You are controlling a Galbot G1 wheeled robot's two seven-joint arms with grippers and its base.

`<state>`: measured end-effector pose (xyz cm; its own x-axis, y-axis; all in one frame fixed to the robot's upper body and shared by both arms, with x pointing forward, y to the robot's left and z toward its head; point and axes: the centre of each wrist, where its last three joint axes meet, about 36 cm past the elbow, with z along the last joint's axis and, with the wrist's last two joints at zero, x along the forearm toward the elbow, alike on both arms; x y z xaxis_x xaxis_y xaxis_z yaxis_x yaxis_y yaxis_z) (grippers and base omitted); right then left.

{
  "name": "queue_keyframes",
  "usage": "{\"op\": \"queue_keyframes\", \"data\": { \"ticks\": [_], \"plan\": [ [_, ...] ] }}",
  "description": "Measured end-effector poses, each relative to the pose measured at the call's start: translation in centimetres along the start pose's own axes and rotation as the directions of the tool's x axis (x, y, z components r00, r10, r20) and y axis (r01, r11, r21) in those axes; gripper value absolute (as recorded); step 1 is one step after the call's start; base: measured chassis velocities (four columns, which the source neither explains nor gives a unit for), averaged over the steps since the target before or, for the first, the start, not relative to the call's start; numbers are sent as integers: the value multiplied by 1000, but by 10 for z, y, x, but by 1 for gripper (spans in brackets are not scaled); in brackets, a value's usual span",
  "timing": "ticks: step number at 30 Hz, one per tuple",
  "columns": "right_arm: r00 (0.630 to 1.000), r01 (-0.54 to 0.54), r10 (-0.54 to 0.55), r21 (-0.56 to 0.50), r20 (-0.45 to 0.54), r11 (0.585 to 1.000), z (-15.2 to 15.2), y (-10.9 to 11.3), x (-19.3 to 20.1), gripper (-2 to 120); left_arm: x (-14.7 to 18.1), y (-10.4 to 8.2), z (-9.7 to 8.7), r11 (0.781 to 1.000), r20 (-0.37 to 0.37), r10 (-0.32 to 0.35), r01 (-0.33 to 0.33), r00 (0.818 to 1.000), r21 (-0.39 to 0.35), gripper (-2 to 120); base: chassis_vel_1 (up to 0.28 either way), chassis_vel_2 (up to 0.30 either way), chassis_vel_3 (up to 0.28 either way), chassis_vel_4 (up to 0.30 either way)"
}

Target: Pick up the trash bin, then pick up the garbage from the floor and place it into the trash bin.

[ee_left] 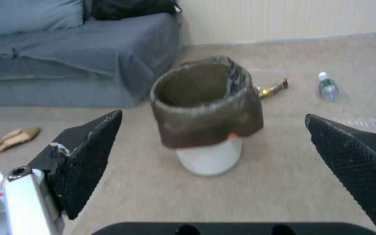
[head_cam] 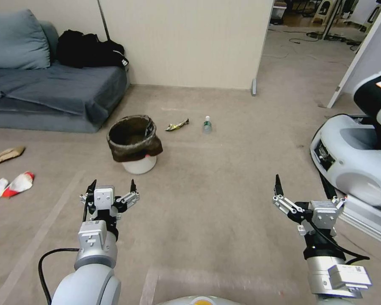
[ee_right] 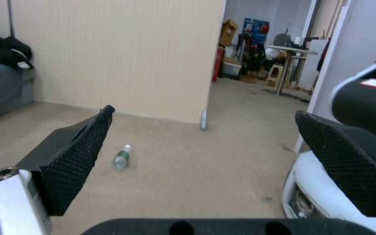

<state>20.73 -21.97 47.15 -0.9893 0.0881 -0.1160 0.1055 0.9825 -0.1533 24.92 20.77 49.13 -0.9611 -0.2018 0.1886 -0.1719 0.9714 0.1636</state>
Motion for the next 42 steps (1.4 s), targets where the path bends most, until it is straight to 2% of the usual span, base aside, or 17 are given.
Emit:
{"op": "queue_keyframes", "data": {
  "ticks": [20,33,35,36,38,41,42],
  "plan": [
    [1000,15,-16,36,26,999,8,0,0,100,-1,0,1,1000,2,-9,9,1000,-2,100,-255,267,268,-258],
    [998,23,-25,46,54,999,15,1,0,100,-1,0,0,1000,3,-16,16,1000,0,100,-1,-3,-8,8],
    [998,23,-26,46,55,999,15,2,0,100,0,1,-1,999,4,-33,33,999,-1,100,0,0,0,0],
    [998,24,-26,47,55,999,15,2,0,100,-2,4,-4,998,4,-70,70,998,6,100,0,0,0,0],
    [998,24,-26,47,55,999,16,2,0,100,-4,7,-5,997,6,-81,81,997,13,100,0,0,0,0],
    [998,25,-27,48,54,999,16,2,0,100,-20,23,-12,991,37,-125,123,991,50,100,0,0,0,0],
    [998,25,-27,48,54,999,16,2,0,100,-20,23,-12,991,37,-125,123,991,50,100,0,0,0,0]
  ]
}}
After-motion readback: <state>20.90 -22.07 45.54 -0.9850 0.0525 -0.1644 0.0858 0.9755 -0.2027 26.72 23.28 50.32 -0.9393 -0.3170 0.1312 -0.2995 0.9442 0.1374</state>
